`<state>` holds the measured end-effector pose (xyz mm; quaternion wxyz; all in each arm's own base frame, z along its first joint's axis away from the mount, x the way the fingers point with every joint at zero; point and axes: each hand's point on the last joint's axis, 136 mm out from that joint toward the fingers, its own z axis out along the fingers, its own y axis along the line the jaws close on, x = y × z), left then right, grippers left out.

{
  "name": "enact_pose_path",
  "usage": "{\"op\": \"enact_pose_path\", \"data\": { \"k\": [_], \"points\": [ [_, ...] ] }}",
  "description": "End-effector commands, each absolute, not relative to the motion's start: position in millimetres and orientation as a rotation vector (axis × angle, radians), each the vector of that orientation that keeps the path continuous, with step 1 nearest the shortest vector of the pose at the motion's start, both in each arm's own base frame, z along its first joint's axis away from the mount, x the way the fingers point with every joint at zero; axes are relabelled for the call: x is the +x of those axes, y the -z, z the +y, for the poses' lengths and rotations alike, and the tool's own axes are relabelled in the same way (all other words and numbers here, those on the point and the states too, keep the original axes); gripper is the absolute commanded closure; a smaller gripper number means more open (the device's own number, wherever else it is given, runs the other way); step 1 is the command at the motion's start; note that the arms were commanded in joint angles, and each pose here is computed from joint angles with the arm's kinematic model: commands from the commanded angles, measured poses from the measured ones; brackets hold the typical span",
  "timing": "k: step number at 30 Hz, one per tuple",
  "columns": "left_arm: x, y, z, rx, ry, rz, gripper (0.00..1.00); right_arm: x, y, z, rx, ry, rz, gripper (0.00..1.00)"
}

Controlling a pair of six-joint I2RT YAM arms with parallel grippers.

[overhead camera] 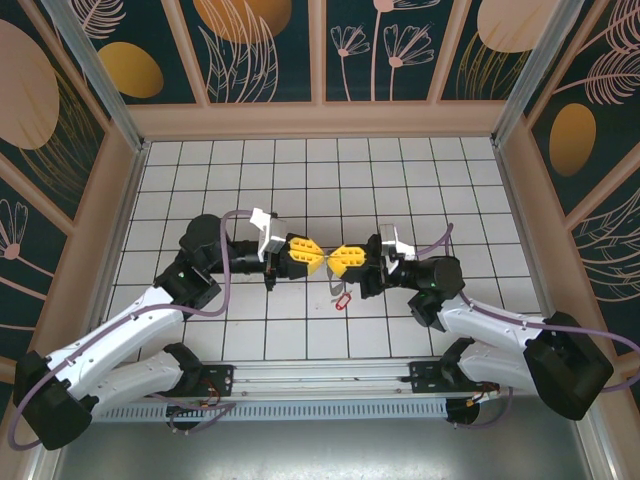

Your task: Put the keys on the keyring

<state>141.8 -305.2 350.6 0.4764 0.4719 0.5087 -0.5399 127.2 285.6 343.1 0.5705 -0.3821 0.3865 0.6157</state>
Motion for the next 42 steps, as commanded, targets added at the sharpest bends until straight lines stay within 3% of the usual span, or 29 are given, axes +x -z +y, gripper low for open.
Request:
{"op": "enact_pose_path", "data": {
  "k": [1,3,8,11,17,24,27,30,34,39,42],
  "points": [
    [136.9,-365.0,-307.5,1.179,1.324,1.174,0.93,115.0,-352.5,278.9,-0.906,-1.447,0.821,1.00],
    [137.6,-361.4,-308.5,1.184,1.323,1.187,0.93,114.8,-352.8,278.7,-0.906,-1.448,0.820,1.00],
    [139.3,-356.1,-309.2,1.181,1.319,1.209,0.77,112.9,-355.9,277.4,-0.907,-1.448,0.801,1.00],
    [139.9,-353.6,-310.2,1.184,1.321,1.220,0.76,113.6,-356.8,276.2,-0.893,-1.448,0.791,1.00],
    [140.6,-351.8,-311.9,1.213,1.308,1.235,1.00,114.9,-359.8,278.7,-0.886,-1.477,0.761,1.00],
    [147.1,-343.6,-311.6,1.242,1.229,1.290,1.00,122.8,-352.8,281.5,-0.875,-1.440,0.823,1.00],
    [156.0,-335.7,-308.5,1.252,1.129,1.345,1.00,137.1,-342.0,284.4,-0.863,-1.307,0.957,0.75],
    [160.4,-329.8,-304.0,1.272,1.050,1.376,1.00,147.9,-331.6,286.5,-0.912,-1.119,1.104,0.64],
    [163.5,-322.2,-298.7,1.318,0.961,1.408,1.00,151.4,-318.7,281.9,-1.004,-0.987,1.252,0.64],
    [156.9,-330.6,-296.0,1.390,0.930,1.379,1.00,146.9,-297.2,286.0,-1.121,-0.889,1.376,0.75],
    [154.9,-329.6,-294.5,1.434,0.914,1.391,1.00,140.6,-292.7,288.5,-1.175,-0.880,1.388,0.75]
  ]
}}
